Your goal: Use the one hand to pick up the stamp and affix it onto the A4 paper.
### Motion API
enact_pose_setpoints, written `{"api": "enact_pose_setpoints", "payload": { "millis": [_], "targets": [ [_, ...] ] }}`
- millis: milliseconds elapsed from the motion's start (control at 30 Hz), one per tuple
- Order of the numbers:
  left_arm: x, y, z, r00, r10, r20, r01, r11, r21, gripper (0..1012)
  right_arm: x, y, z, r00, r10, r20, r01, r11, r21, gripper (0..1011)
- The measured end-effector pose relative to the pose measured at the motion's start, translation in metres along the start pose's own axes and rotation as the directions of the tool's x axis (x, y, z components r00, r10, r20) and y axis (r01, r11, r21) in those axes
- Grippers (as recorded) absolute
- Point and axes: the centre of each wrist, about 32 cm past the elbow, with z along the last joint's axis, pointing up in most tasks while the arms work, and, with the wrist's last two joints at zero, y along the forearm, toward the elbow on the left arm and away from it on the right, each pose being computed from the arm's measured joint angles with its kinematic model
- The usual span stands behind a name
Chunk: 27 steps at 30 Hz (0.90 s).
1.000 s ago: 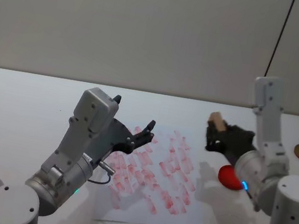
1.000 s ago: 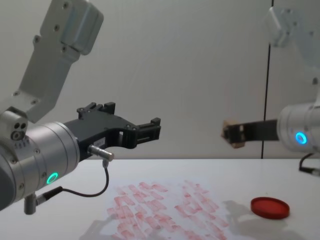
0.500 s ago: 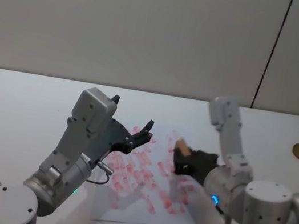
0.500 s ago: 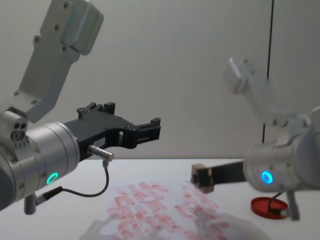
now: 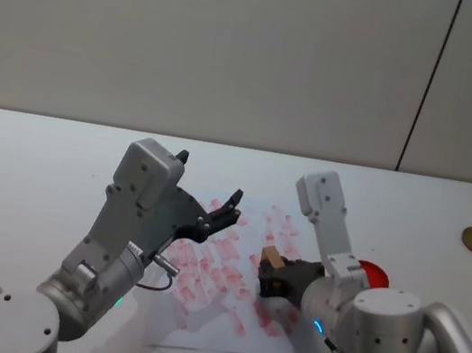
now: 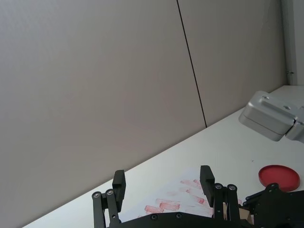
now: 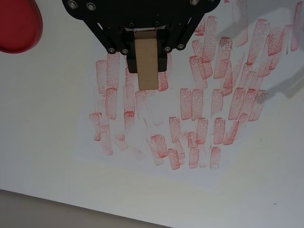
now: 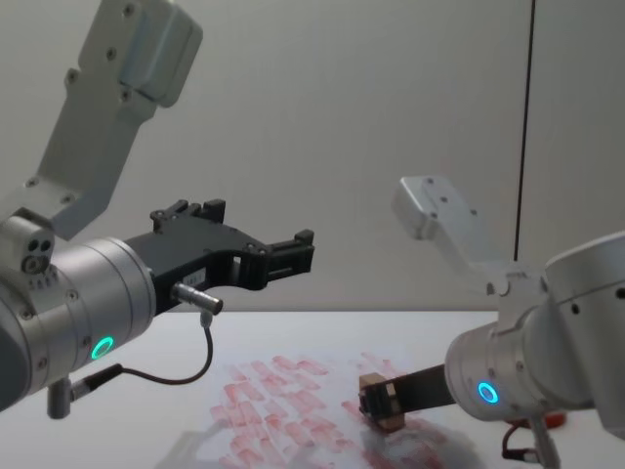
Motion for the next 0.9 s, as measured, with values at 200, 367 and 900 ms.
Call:
{"api": "enact_pose_setpoints", "payload": {
  "millis": [200,367,900],
  "targets": [
    [0.0000,0.0000,0.0000,1.0000,0.000,0.000,0.000,1.0000,0.000,993,-0.004,0.005,0.001,1.000,-0.022,0.022,0.023,0.999,-0.034,220],
    [0.0000,0.0000,0.0000,1.0000,0.000,0.000,0.000,1.0000,0.000,993,-0.005,0.010,0.000,0.999,-0.034,0.031,0.036,0.997,-0.064,220],
    [0.0000,0.0000,0.0001,1.0000,0.000,0.000,0.000,1.0000,0.000,993,-0.003,0.019,-0.001,0.999,-0.036,0.016,0.037,0.995,-0.095,220]
  ]
}}
